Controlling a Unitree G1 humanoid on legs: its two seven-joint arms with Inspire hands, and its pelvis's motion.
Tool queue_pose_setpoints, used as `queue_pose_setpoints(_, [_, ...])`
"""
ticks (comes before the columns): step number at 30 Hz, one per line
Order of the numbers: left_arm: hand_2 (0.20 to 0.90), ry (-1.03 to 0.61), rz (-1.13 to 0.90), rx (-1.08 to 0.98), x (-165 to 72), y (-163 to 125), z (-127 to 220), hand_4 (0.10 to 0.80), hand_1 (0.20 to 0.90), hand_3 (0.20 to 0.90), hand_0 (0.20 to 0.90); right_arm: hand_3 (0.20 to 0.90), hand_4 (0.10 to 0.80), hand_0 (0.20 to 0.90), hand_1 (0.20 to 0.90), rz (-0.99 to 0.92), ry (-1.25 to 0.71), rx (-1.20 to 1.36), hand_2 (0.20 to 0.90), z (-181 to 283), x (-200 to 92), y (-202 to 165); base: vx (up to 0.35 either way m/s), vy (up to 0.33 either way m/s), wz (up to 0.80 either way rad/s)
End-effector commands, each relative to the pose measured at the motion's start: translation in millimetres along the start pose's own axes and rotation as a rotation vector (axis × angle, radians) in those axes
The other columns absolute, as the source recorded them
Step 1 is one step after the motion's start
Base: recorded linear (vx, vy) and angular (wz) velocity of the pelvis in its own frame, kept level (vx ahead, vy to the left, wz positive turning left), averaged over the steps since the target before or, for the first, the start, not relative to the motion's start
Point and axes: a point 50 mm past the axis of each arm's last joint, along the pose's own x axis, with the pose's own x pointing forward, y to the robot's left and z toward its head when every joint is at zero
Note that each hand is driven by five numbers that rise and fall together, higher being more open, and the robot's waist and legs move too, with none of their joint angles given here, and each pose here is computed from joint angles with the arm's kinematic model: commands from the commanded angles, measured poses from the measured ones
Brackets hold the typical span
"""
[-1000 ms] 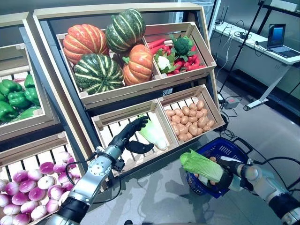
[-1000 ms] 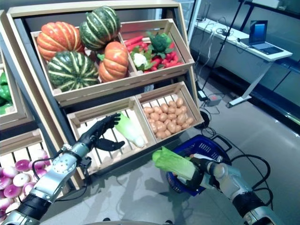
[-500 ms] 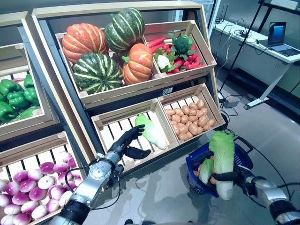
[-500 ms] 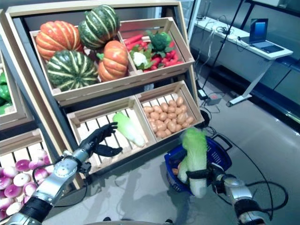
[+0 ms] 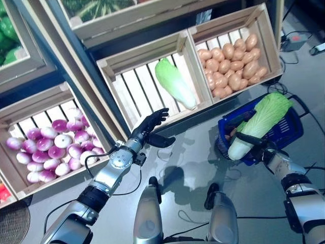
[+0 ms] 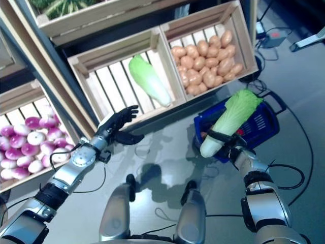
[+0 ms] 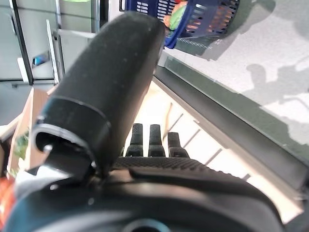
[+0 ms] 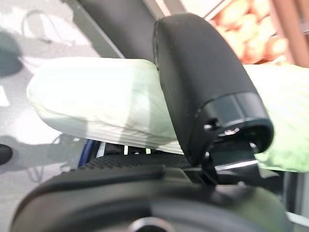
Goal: Put vegetables into the basket
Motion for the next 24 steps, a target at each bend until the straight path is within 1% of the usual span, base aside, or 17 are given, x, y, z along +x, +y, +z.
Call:
queue_pose_setpoints(1, [0.900,-0.294,0.011,-0.033,12,-1,53,0.800,0.900,0.900,0.900,0.300,0.400,0.300,0.300,-0.083,-0.248,0.077,0.300,66,-8,-11,-0.076,0.007,0.05])
queue_pose_setpoints(2, [0.900,-0.305,0.017,-0.038,13,-2,54,0.800,0.900,0.900,0.900,0.300,0.400,0.300,0.300,-0.115,-0.273,0.112,0.300,77,-10,-13,-0.085,0.006,0.02])
queue_pose_setpoints(4, [0.900,-0.309,0.023,-0.047,14,-3,55,0.800,0.900,0.900,0.900,0.300,0.400,0.300,0.300,-0.144,-0.284,0.115,0.300,83,-11,-16,-0.069,0.002,0.02])
queue_pose_setpoints(8, [0.900,-0.345,0.042,-0.073,14,-4,62,0.800,0.900,0.900,0.900,0.300,0.400,0.300,0.300,-0.221,-0.328,0.147,0.300,111,-20,-26,-0.083,-0.009,0.02])
queue_pose_setpoints(15, [0.900,-0.358,0.034,-0.050,11,-10,64,0.800,0.900,0.900,0.900,0.300,0.400,0.300,0.300,-0.283,-0.399,0.171,0.300,140,-34,-40,-0.053,-0.010,0.04])
queue_pose_setpoints(17, [0.900,-0.368,0.036,-0.053,10,-12,66,0.800,0.900,0.900,0.900,0.312,0.408,0.312,0.312,-0.307,-0.422,0.186,0.312,148,-39,-45,-0.061,-0.008,-0.03])
queue_pose_setpoints(18, [0.900,-0.372,0.037,-0.053,9,-11,67,0.800,0.900,0.900,0.900,0.507,0.538,0.507,0.507,-0.321,-0.428,0.198,0.507,151,-41,-47,-0.047,-0.006,-0.02])
queue_pose_setpoints(19, [0.900,-0.375,0.039,-0.055,9,-11,67,0.800,0.900,0.900,0.900,0.752,0.701,0.752,0.752,-0.328,-0.430,0.210,0.752,152,-42,-48,-0.039,-0.008,-0.01])
queue_pose_setpoints(20, [0.900,-0.376,0.040,-0.055,9,-10,67,0.800,0.900,0.900,0.900,0.752,0.701,0.752,0.752,-0.336,-0.431,0.220,0.752,152,-43,-49,-0.037,-0.011,0.00])
queue_pose_setpoints(21, [0.900,-0.380,0.041,-0.056,8,-10,69,0.800,0.900,0.900,0.900,0.900,0.800,0.900,0.900,-0.355,-0.432,0.236,0.900,152,-44,-53,-0.031,-0.011,0.00])
queue_pose_setpoints(24, [0.900,-0.387,0.037,-0.056,8,-10,70,0.800,0.900,0.900,0.900,0.900,0.800,0.900,0.900,-0.351,-0.427,0.269,0.900,154,-46,-56,0.000,0.000,0.00])
